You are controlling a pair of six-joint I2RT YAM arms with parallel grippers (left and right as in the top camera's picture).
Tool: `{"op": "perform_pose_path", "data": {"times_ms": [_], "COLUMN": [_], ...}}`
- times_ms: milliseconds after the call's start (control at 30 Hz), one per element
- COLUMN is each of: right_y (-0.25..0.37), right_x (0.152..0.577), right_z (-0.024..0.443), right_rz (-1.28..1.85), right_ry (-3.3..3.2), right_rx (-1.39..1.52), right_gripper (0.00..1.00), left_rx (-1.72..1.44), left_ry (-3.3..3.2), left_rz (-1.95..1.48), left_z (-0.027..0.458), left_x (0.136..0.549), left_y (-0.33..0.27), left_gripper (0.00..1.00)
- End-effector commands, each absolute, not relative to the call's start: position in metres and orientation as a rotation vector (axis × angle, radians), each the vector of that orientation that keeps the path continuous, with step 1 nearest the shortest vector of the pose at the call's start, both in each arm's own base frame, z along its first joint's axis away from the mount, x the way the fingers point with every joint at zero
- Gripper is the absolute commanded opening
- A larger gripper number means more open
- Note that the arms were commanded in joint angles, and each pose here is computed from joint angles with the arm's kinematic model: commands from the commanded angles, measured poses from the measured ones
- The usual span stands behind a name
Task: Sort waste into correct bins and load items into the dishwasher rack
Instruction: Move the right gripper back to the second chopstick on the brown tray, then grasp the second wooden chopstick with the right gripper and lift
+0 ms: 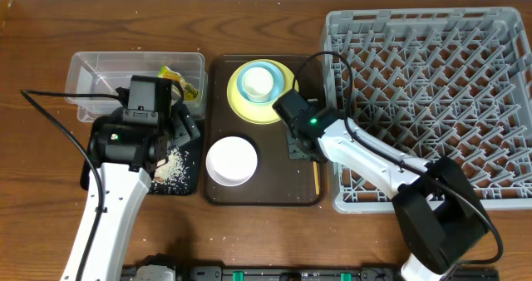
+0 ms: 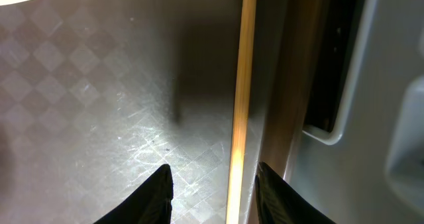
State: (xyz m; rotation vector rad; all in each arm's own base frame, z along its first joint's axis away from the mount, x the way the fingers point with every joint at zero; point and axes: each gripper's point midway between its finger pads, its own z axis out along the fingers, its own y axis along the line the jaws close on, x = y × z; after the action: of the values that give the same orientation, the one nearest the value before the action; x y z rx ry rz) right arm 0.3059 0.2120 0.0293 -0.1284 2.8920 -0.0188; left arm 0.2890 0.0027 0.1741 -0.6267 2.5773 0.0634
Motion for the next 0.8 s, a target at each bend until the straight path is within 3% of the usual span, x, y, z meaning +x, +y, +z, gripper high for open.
{"op": "perform_pose_path", "data": {"times_ms": [0,767], "right_y": [0.203,0.209], "right_x": [0.308,0.313], "right_z": [0.029,0.006], "right_rz": [-0.009,0.144], "right_ry": [2.894,2.957], "right_rx": [-0.067,-0.009], "right_gripper": [0.38,0.38], "left_rx": [-0.647,-0.647], "left_ry": [2.562,2.562], "left_rz": [0.079,0.079], "left_z": [0.177,0.177], "left_x": [0.290,0.290], "left_y": [0.006,0.006], "left_gripper": [0.94,0.94]}}
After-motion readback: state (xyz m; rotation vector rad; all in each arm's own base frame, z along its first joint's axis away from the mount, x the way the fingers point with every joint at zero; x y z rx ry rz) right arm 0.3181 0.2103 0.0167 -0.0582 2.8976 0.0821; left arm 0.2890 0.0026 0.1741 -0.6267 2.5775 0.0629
